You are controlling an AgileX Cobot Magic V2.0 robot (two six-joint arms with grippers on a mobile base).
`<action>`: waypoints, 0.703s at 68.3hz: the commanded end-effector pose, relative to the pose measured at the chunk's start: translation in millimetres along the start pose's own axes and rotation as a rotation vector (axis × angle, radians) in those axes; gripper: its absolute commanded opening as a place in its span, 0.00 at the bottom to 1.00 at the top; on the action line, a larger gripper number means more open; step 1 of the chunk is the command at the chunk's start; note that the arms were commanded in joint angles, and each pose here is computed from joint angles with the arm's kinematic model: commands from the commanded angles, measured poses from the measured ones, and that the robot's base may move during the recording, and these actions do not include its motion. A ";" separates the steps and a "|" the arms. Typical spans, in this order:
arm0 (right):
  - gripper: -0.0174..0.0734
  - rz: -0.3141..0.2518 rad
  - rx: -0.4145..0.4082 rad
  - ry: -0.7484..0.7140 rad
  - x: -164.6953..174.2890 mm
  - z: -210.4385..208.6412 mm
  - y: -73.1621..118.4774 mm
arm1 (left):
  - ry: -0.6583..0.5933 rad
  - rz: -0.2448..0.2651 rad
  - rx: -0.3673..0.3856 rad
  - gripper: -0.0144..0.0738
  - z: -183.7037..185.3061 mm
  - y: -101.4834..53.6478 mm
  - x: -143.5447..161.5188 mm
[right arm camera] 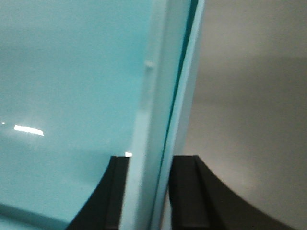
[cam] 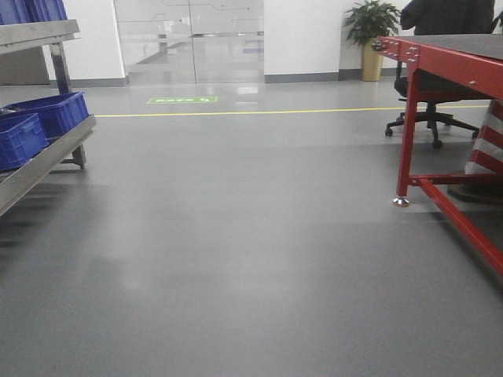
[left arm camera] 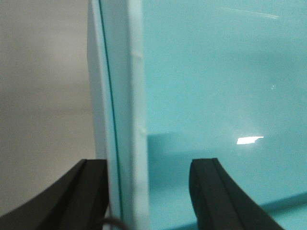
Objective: Move two blue bins to right shelf middle
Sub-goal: 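Drive the base away from the shelf holding the teal bin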
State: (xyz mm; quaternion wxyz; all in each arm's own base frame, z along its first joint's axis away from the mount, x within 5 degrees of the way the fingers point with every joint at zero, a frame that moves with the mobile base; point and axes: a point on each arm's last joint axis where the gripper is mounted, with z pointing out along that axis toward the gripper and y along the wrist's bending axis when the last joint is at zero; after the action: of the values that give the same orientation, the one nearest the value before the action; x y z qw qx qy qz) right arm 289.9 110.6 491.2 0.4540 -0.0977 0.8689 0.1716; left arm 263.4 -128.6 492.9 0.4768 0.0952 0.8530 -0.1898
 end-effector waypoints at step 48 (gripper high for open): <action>0.02 -0.026 0.045 -0.109 -11.8 -8.8 -5.8 | -0.087 0.038 0.029 0.04 -17.2 -3.9 -9.4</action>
State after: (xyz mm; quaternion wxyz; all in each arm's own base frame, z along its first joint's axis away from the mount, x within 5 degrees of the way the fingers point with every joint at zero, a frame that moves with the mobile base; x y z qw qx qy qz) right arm 289.9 110.6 491.2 0.4540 -0.0977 0.8689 0.1716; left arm 263.4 -128.6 492.9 0.4768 0.0952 0.8530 -0.1898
